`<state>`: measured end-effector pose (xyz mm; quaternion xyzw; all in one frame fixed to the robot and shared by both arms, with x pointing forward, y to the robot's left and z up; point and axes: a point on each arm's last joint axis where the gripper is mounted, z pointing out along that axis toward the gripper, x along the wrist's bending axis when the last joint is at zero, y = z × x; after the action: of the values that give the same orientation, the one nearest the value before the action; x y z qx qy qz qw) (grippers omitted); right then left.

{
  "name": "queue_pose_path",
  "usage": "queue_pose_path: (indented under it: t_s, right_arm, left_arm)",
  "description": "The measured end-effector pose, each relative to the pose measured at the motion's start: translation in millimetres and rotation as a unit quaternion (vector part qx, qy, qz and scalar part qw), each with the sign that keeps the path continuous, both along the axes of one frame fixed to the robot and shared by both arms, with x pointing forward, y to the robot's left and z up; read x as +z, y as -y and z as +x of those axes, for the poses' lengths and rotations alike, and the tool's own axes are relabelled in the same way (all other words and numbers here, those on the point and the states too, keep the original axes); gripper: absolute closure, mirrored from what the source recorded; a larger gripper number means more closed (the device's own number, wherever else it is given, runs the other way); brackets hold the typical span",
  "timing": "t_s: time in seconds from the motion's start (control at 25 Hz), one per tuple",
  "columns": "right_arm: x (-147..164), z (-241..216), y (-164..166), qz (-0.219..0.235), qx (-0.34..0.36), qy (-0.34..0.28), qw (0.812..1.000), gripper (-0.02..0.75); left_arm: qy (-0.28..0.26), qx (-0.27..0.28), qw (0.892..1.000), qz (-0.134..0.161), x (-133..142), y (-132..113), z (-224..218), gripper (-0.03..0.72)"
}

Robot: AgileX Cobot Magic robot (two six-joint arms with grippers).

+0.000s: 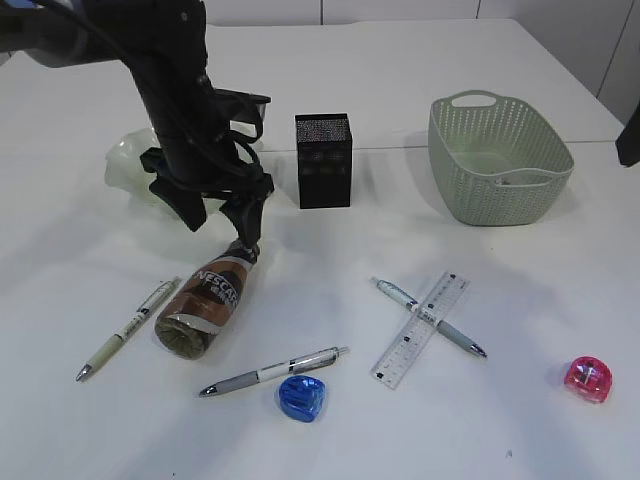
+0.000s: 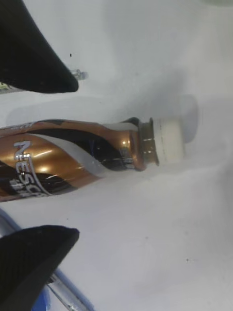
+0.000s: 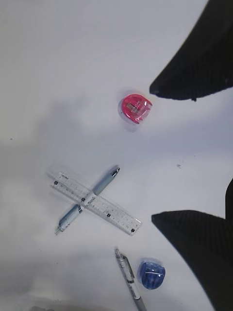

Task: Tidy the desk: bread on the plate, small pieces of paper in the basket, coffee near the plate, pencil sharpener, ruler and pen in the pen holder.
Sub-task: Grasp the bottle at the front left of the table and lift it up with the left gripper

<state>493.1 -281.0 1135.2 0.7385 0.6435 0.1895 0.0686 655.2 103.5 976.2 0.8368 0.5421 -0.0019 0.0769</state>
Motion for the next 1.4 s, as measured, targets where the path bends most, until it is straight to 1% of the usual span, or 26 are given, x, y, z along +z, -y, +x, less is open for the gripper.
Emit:
queue_pose_path:
  t_s: [0.72, 1.4]
  right_arm:
    - [0, 0, 0, 0.0, 0.0, 0.0, 1.0, 0.186]
    - [0, 0, 0, -0.003, 0.0, 0.0, 1.0, 0.187]
  left_arm:
    - [-0.052, 0.001, 0.998, 0.022, -56, 4, 8, 0.095]
    - [-0.066, 0.001, 0.997, 0.028, -73, 4, 9, 0.103]
